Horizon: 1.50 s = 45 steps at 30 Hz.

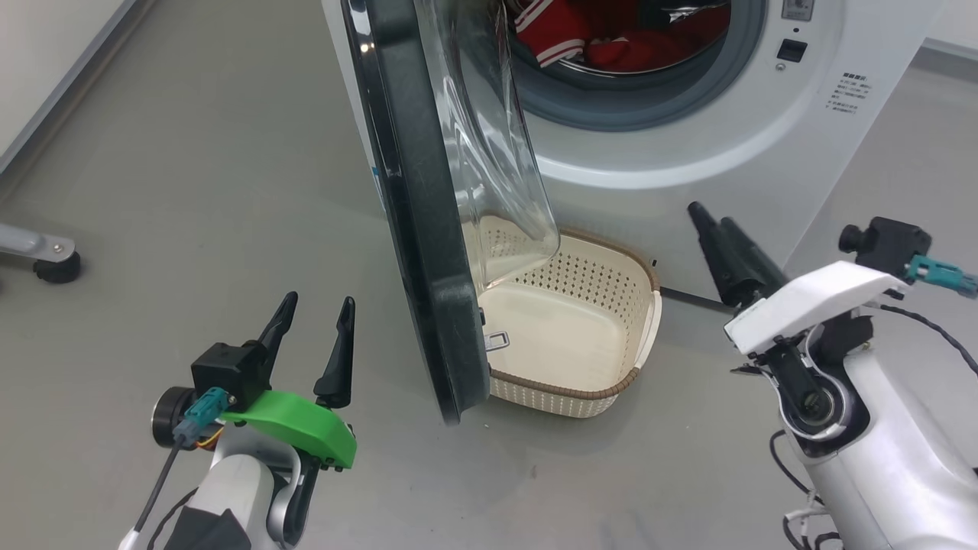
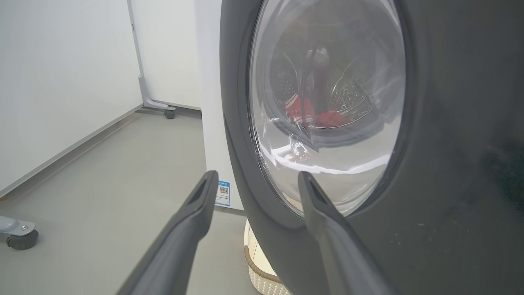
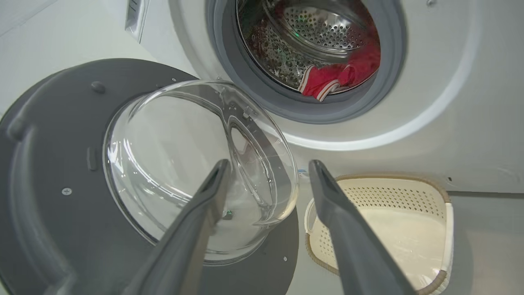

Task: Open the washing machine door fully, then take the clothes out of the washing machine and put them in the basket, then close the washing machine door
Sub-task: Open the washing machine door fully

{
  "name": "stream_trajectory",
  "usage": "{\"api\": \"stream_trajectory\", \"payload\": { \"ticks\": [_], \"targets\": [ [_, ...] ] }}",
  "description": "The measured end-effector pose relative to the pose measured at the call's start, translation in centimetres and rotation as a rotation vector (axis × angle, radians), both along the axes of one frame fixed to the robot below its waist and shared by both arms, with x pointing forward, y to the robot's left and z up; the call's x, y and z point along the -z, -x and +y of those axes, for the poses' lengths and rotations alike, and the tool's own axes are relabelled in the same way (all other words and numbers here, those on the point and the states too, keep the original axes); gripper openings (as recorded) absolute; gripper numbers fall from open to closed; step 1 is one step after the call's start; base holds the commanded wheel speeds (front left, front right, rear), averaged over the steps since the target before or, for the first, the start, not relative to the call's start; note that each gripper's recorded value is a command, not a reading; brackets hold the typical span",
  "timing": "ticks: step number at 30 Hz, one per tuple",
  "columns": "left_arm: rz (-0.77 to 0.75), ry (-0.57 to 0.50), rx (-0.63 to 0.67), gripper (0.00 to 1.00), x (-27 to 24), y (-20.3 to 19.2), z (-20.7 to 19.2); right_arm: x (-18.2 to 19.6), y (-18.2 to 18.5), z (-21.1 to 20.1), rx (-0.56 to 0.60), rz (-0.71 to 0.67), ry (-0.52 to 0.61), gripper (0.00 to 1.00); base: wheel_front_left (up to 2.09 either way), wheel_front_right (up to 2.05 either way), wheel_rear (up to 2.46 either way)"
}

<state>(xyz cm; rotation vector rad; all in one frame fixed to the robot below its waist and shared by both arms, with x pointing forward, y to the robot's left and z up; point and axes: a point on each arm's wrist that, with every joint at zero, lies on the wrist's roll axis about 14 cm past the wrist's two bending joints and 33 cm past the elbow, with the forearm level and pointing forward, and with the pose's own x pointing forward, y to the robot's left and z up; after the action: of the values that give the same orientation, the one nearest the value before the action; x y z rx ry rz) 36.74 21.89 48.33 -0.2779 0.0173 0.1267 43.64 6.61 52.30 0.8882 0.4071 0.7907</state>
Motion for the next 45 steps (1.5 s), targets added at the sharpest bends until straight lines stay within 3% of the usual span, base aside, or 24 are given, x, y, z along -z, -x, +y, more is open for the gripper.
{"api": "stream_trajectory", "payload": {
  "ticks": [12, 20, 45],
  "targets": [
    [-0.002, 0.003, -0.009, 1.00, 0.0, 0.8, 0.1, 0.6, -1.1, -4.7, 0.208, -0.503, 0.373, 1.00, 0.00, 0.00, 0.00],
    [0.003, 0.005, -0.007, 1.00, 0.2, 1.2, 0.0, 3.2, -0.3, -4.9, 0.206, -0.516, 0.555, 1.00, 0.00, 0.00, 0.00],
    [0.015, 0.006, 0.006, 1.00, 0.6, 1.0, -0.4, 3.6, 0.0, -5.1, 0.298, -0.490, 0.571, 1.00, 0.00, 0.00, 0.00]
  ]
}}
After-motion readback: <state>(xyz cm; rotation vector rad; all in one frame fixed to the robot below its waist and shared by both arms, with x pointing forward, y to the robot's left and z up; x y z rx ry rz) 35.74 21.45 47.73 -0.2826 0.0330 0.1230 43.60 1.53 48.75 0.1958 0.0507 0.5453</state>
